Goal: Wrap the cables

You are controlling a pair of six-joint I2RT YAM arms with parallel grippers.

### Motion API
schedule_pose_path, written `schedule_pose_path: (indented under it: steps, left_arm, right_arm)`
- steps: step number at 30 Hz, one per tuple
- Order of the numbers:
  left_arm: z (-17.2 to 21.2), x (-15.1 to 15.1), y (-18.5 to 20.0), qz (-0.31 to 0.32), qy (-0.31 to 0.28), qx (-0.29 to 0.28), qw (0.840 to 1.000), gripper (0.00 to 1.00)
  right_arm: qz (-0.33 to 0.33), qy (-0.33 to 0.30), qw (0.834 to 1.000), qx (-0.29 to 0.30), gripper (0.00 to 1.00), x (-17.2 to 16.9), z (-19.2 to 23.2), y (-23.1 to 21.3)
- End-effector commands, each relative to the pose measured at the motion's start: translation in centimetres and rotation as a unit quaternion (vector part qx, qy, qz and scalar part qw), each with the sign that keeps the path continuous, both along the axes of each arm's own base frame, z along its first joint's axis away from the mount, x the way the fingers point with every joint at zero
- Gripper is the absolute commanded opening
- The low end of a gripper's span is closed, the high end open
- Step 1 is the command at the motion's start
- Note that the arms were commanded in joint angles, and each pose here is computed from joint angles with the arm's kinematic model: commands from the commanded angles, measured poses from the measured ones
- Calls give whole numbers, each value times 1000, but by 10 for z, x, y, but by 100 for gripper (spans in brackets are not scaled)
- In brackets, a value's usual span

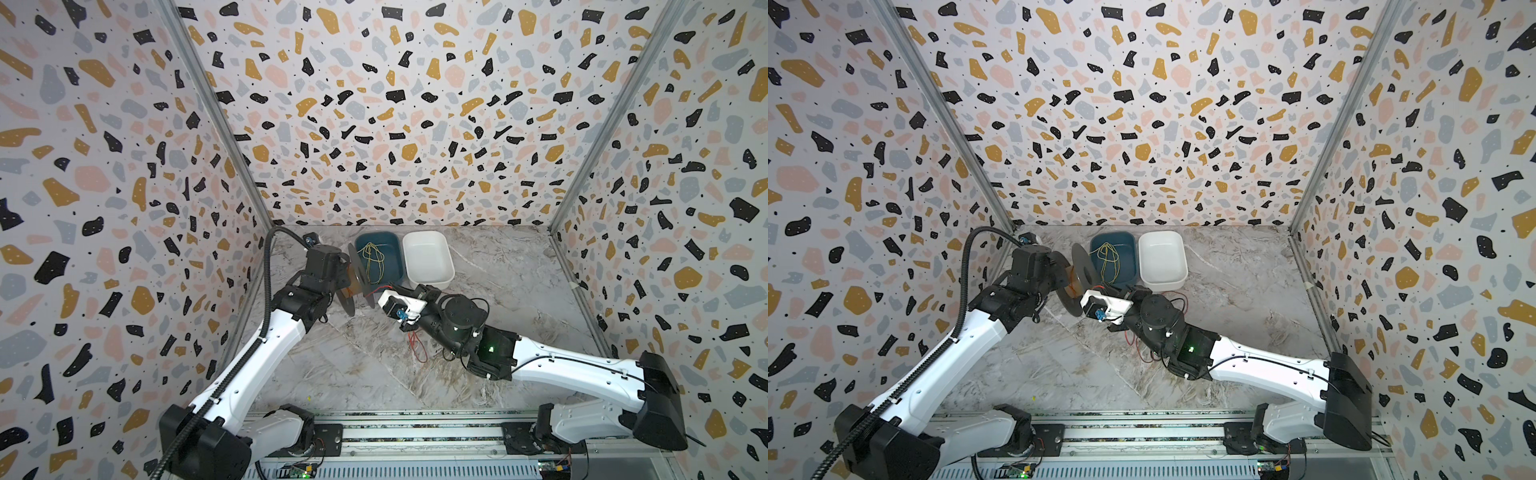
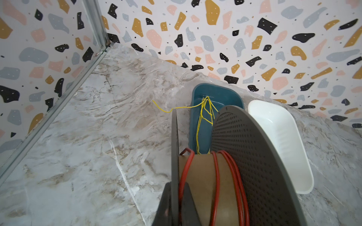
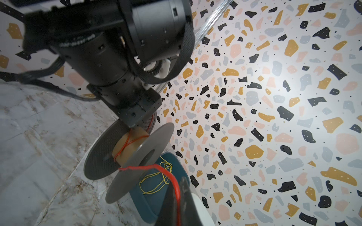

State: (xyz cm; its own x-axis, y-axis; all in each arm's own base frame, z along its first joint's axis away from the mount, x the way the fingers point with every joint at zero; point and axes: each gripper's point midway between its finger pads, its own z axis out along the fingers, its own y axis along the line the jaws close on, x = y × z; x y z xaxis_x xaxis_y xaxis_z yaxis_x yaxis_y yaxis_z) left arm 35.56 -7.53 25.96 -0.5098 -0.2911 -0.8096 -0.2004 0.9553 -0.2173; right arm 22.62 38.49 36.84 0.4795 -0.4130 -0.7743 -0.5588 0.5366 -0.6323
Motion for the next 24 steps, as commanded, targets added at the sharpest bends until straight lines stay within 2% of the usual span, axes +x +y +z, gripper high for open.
schedule_pose_path:
  steps: [1,8,18,24]
  left_arm:
    - [18,6,-7,-6,-35,19,999,0]
    - [18,-2,-37,-84,-25,46,995,0]
    - [30,-18,-61,-186,-34,73,979,0]
    - [34,-27,-72,-234,-37,85,968,0]
  right_arm:
    - [16,-12,998,64,0,0,50,-4]
    - [47,36,996,65,0,17,51,1]
    - [93,145,984,48,0,58,28,4]
    - [92,193,976,29,0,82,5,13]
